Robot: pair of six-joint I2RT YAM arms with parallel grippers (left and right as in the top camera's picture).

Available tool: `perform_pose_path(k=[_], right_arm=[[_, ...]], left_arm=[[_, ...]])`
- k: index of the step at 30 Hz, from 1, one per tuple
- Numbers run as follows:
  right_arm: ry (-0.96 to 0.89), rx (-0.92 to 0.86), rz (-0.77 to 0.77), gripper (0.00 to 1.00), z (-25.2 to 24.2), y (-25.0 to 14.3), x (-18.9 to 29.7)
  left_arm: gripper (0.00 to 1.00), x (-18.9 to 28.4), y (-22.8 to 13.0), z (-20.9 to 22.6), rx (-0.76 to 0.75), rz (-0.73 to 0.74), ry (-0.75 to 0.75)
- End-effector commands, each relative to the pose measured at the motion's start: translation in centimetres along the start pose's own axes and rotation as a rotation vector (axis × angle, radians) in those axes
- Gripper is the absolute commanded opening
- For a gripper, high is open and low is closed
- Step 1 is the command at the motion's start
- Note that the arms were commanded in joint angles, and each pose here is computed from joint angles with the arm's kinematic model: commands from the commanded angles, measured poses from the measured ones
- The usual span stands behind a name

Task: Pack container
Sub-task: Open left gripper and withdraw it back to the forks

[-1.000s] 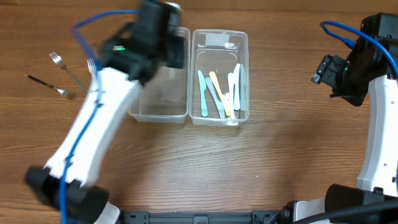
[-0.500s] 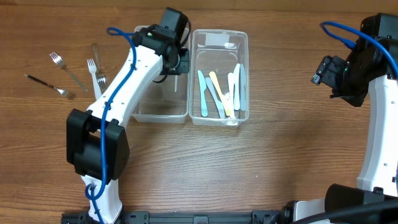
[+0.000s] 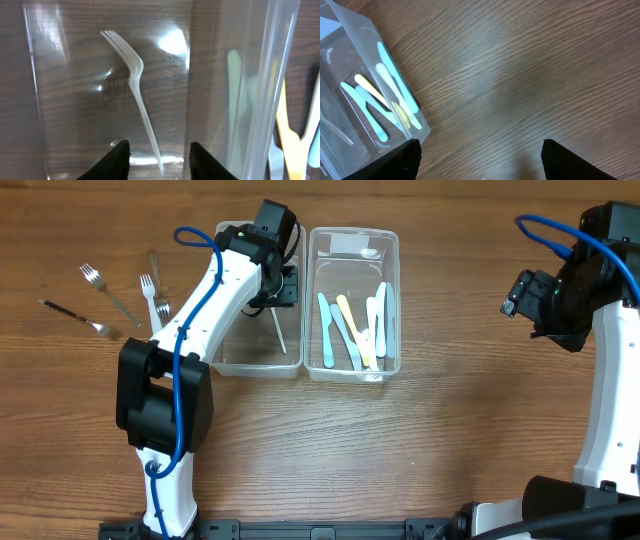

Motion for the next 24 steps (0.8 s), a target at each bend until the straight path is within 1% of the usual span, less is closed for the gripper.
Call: perform_pose_path(k=[1, 2, 3, 4, 5, 6, 7, 8, 10, 11, 12, 15, 16, 18, 21, 24], right_arm=[[0.009, 0.003, -0.017, 0.8, 0.0, 0.0, 0.4], [0.009, 0.003, -0.018, 0.8, 0.0, 0.0, 0.4], [0.009, 0.003, -0.017, 0.8, 0.0, 0.0, 0.4], [0.009, 0.003, -0.017, 0.81, 0.0, 0.0, 0.4], [0.009, 0.003, -0.018, 0.81, 0.0, 0.0, 0.4], [0.009, 0.003, -0.018, 0.82, 0.0, 0.0, 0.4], [0.009, 0.003, -0.019, 0.82, 0.0, 0.0, 0.4], [0.009, 0.003, -0.019, 0.82, 0.0, 0.0, 0.4], [0.009, 0.004, -0.02, 0.82, 0.0, 0.0, 0.4], [0.009, 0.004, -0.021, 0.83, 0.0, 0.0, 0.4], [0.01, 0.004, -0.022, 0.83, 0.0, 0.0, 0.4], [0.009, 0.007, -0.021, 0.83, 0.0, 0.0, 0.4], [0.01, 0.007, -0.021, 0.83, 0.0, 0.0, 0.4], [0.01, 0.007, -0.021, 0.83, 0.0, 0.0, 0.4], [0.01, 0.007, -0.02, 0.83, 0.0, 0.0, 0.4], [0.01, 0.007, -0.02, 0.83, 0.0, 0.0, 0.4]], left_arm=[[0.41, 3.9, 1.7, 0.5, -0.003, -0.101, 0.001], [0.41, 5.4, 2.2, 0.8, 0.005, -0.134, 0.006], [0.41, 8.3, 2.9, 1.7, 0.028, -0.2, 0.028], [0.42, 10.1, 3.3, 2.5, 0.047, -0.239, 0.04], [0.44, 12.0, 3.6, 3.4, 0.07, -0.278, 0.047], [0.49, 13.7, 3.8, 4.5, 0.102, -0.314, 0.054], [0.54, 15.2, 3.9, 5.8, 0.144, -0.345, 0.061], [0.54, 16.9, 4.0, 7.6, 0.207, -0.379, 0.064], [0.54, 18.5, 4.0, 10.7, 0.317, -0.402, 0.082], [0.63, 19.0, 4.0, 12.7, 0.399, -0.402, 0.098], [0.72, 19.2, 3.9, 14.8, 0.483, -0.394, 0.12], [0.74, 18.7, 3.5, 20.4, 0.689, -0.341, 0.165], [0.77, 18.3, 3.4, 22.1, 0.739, -0.325, 0.171], [0.86, 16.8, 3.0, 25.5, 0.865, -0.28, 0.186], [0.87, 13.8, 2.4, 29.4, 0.992, -0.206, 0.18], [0.86, 10.8, 1.7, 32.0, 1.052, -0.142, 0.192]])
Point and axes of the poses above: each gripper's point midway between its finger pads, its own x axis back along the fingers, its own z axis along the line the jaws close on, y = z × x, the point moved 9 cm from there along x, back along the fingers, and after that the axes turned 6 degrees about x, right-handed, at the moved point
